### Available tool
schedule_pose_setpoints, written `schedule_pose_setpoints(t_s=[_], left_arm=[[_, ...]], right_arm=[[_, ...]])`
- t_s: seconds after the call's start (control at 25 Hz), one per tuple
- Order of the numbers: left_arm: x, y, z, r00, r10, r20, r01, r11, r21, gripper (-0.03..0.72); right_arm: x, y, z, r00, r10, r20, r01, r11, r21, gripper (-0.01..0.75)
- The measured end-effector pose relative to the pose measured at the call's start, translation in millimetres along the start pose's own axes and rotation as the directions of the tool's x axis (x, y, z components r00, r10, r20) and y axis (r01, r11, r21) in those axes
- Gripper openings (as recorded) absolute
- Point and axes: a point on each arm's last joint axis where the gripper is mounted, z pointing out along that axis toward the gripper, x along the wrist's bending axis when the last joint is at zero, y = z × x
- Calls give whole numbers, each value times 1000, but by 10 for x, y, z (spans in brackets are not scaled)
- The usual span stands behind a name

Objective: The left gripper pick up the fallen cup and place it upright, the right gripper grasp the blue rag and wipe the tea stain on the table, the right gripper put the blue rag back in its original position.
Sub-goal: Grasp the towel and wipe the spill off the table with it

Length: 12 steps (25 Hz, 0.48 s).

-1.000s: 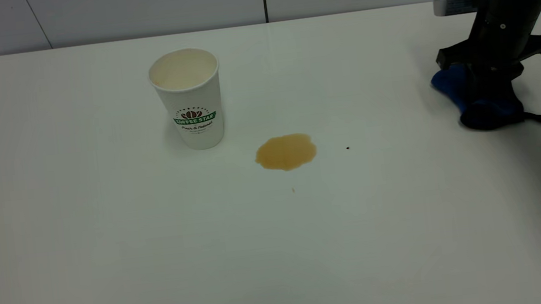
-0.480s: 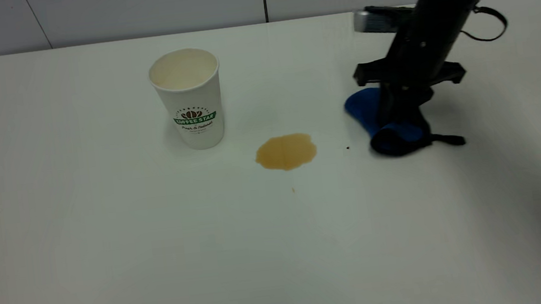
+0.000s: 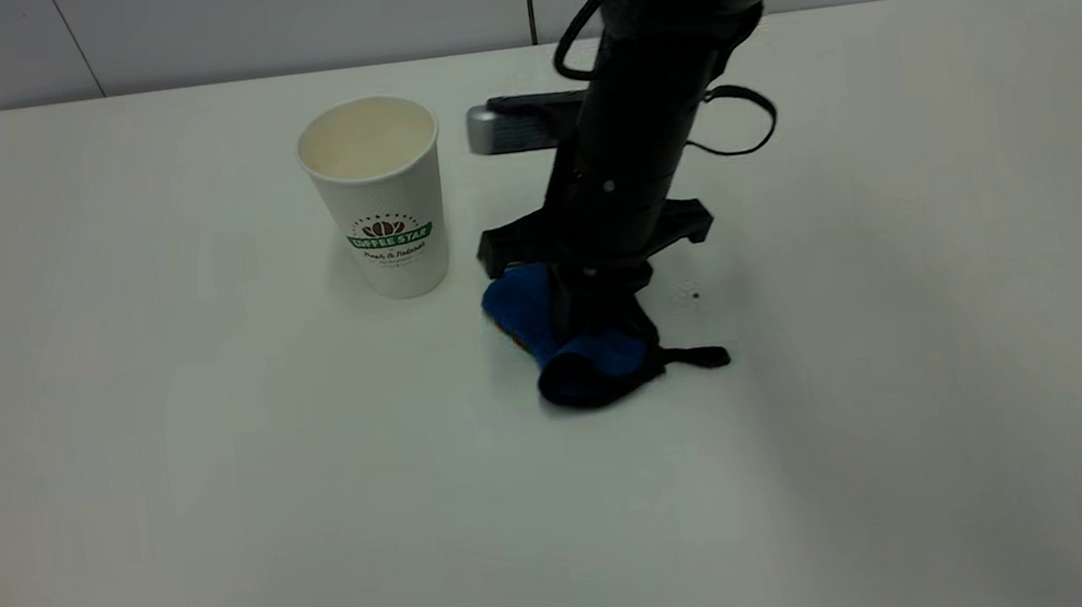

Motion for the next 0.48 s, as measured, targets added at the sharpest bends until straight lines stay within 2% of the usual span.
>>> schedule_pose_setpoints(t_s=[0.24,0.48], left_arm=[[0,0,0,1000,0,0,0,1000,0,587],[0,0,0,1000,0,0,0,1000,0,587]], right_arm=[[429,-70,104,999,-35,-15,34,999,-40,67],[433,-1,103,999,-38,5,38,992,-122,67]])
